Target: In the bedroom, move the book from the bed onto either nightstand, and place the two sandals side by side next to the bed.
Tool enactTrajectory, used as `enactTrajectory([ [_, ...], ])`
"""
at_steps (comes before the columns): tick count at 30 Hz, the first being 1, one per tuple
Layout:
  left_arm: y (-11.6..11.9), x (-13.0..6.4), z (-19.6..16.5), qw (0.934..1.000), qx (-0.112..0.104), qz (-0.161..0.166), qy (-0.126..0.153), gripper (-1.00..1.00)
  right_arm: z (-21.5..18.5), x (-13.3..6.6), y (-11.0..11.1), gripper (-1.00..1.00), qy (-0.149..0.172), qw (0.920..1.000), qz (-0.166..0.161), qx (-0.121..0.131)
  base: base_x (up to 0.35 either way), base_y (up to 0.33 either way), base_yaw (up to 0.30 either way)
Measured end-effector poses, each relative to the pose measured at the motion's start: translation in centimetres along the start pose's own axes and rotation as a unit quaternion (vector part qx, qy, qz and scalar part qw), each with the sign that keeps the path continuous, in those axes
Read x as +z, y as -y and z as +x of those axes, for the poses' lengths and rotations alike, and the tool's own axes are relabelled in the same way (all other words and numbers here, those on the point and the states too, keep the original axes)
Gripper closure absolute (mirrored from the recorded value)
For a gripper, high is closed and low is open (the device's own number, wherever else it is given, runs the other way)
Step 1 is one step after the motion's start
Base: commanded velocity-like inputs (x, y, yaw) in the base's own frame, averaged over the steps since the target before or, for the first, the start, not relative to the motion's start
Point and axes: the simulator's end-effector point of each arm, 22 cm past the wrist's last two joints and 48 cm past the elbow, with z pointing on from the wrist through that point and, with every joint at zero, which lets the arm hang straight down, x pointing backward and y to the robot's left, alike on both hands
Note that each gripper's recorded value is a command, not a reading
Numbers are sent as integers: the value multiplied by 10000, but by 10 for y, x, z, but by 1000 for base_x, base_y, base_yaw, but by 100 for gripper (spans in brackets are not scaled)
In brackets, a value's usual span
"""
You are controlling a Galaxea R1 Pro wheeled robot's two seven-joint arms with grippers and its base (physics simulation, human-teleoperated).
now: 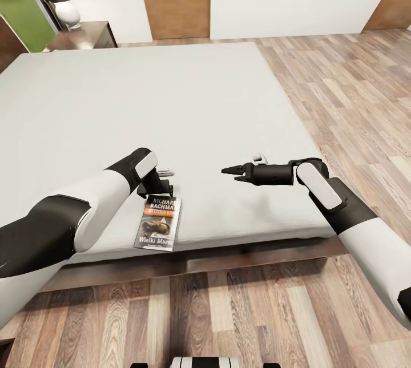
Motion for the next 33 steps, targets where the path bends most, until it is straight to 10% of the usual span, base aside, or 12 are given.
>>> enactTrajectory([
  [33,-1,0,0,10000,-6,1,-2,-100,0,0,0,-100,4,10000,0,-1,-16,0,0],
])
